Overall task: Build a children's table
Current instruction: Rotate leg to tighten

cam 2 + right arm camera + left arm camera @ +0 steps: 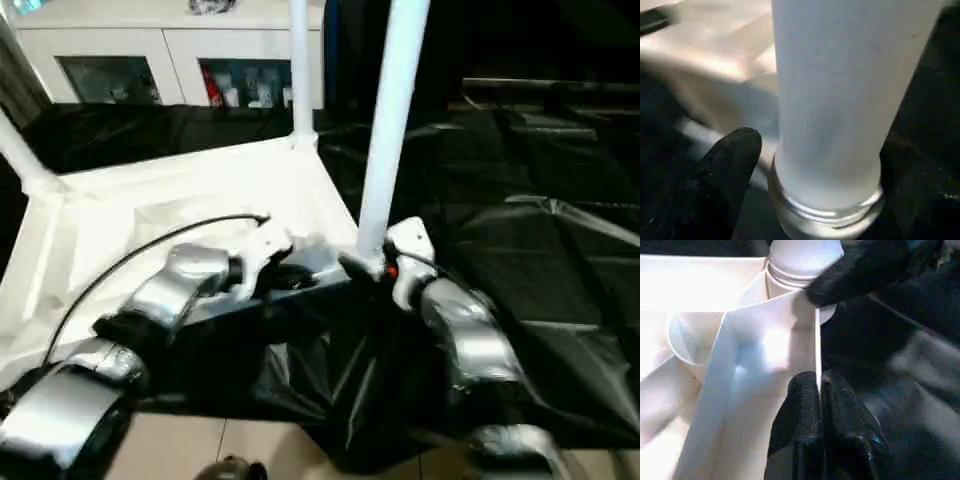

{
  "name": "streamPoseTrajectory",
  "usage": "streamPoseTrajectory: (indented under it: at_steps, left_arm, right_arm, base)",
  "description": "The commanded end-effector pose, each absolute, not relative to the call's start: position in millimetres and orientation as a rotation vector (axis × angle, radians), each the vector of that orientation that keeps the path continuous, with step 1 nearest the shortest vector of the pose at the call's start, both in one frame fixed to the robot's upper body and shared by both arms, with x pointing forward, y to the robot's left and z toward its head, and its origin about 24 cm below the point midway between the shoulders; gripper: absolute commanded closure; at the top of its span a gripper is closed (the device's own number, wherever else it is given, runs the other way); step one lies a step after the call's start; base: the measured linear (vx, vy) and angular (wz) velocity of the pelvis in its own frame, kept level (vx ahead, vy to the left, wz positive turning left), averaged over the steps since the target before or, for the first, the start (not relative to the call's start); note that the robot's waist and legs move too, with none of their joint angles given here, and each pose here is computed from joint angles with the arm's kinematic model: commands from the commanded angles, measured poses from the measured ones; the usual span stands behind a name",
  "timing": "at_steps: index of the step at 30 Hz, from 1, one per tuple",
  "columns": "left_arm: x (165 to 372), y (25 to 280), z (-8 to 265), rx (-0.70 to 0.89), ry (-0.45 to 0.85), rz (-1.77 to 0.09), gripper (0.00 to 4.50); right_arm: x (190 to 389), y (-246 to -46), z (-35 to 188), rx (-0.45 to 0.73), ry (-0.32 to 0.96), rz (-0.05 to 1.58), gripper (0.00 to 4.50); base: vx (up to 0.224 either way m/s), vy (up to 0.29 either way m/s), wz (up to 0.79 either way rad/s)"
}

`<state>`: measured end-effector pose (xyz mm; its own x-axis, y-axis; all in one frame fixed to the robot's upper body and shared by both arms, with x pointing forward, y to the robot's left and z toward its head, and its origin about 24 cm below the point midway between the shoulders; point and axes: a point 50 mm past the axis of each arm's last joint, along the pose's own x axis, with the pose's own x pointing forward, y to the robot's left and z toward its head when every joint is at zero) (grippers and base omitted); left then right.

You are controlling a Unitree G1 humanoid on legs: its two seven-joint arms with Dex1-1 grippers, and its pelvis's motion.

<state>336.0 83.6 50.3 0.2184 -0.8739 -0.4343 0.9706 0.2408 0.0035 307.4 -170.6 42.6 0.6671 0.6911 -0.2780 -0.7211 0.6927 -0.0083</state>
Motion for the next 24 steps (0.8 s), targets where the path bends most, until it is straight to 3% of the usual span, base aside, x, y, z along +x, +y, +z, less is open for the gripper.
streamPoseTrajectory:
  at_steps: [1,8,14,22,24]
  left_arm:
    - [326.8,66.8,63.3,0.268,0.282,-1.473,4.5]
    - [315.3,84.6,65.7,0.248,0.314,-1.591,4.5]
    - [308.7,90.3,64.2,0.249,0.343,-1.632,4.5]
    - [309.8,89.3,61.3,0.256,0.342,-1.587,4.5]
    - [316.0,84.7,60.0,0.249,0.339,-1.502,4.5]
  right_arm:
    - [291.0,-136.6,41.7,-0.119,0.277,1.1,0.66]
    - [275.0,-150.0,44.4,-0.116,0.349,1.259,0.66]
    - [269.9,-152.6,45.0,-0.107,0.385,1.312,1.21]
    - [265.6,-148.6,43.1,-0.066,0.375,1.31,1.79]
    - [272.5,-145.9,36.6,-0.036,0.361,1.186,1.85]
  base:
    - [0.0,0.0,0.0]
    - [0.0,0.0,0.0]
    - [0.0,0.0,0.0]
    - [0.0,0.0,0.0]
    - [0.0,0.0,0.0]
